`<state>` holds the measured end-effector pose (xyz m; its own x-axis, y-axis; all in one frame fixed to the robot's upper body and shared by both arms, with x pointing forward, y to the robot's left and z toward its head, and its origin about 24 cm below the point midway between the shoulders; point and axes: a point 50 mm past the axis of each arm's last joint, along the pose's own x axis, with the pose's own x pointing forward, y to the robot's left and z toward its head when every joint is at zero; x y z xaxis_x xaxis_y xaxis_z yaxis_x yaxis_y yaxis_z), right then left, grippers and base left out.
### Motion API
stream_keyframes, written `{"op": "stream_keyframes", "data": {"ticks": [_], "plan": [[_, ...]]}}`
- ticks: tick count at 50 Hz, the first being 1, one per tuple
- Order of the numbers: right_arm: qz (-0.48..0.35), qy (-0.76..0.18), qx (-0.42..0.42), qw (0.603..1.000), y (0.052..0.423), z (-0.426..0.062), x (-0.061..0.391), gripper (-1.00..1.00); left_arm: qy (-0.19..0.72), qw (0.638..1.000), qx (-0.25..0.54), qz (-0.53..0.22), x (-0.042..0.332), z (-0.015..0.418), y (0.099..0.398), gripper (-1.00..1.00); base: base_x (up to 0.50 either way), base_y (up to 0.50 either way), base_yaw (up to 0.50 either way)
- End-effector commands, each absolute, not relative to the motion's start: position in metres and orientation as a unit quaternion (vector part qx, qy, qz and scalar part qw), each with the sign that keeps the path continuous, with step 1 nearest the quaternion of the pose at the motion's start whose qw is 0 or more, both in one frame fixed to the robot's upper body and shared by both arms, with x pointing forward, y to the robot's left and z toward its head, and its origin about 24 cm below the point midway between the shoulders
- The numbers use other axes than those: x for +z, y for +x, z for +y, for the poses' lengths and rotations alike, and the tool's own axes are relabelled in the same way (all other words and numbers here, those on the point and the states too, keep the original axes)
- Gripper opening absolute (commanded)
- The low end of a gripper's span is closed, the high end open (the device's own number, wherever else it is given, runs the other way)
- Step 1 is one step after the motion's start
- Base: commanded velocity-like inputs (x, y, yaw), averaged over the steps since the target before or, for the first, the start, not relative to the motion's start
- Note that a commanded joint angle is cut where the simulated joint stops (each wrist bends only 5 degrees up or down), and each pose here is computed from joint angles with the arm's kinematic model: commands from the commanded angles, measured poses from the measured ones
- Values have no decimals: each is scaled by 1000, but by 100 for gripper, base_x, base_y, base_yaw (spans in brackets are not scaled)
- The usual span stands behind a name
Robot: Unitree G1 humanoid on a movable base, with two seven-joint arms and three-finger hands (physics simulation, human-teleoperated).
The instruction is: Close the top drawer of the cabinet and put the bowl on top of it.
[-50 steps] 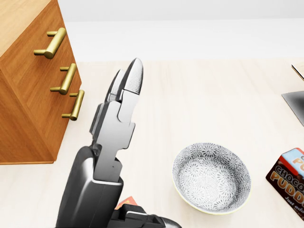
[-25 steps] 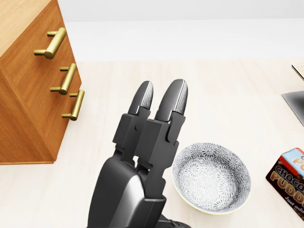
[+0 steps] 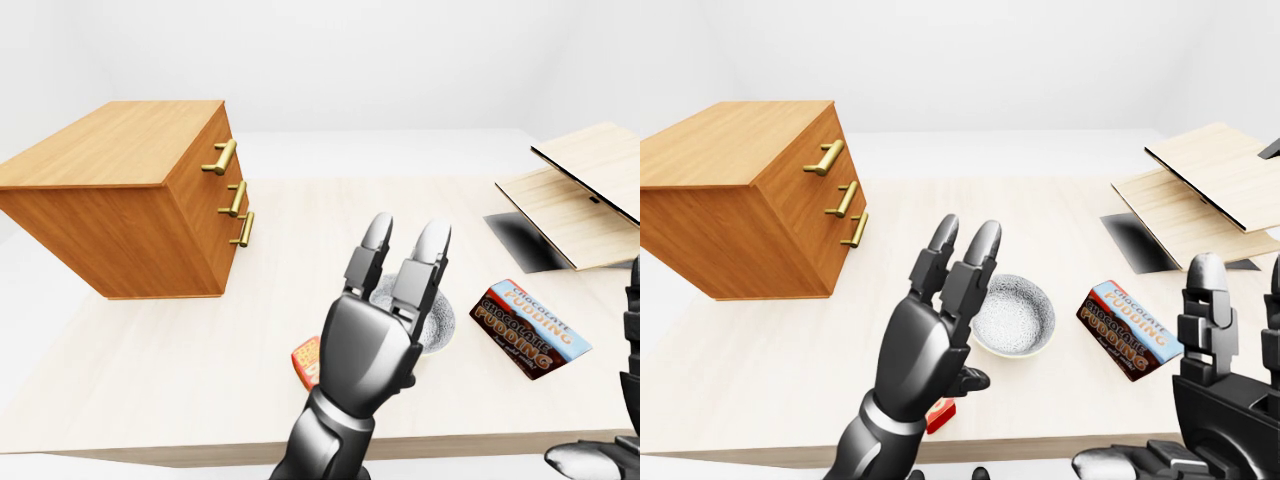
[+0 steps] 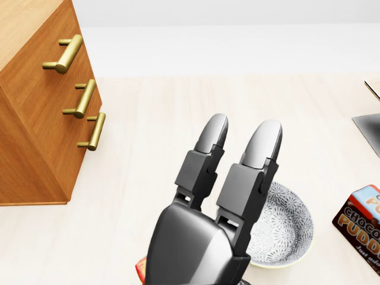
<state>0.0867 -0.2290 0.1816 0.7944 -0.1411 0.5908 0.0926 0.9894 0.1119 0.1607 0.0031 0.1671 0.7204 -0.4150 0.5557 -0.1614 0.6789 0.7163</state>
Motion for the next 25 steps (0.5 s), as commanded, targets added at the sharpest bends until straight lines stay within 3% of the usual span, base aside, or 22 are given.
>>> {"op": "stream_keyframes", "data": {"ticks": [1,25], "plan": [[-317,44,-64,945,83,-232,183,100,430,821,-79,-368,162,-8,164,100,0,0,0],[-314,49,-59,946,80,-232,181,100,497,799,-101,-322,140,-20,183,100,0,0,0]]}}
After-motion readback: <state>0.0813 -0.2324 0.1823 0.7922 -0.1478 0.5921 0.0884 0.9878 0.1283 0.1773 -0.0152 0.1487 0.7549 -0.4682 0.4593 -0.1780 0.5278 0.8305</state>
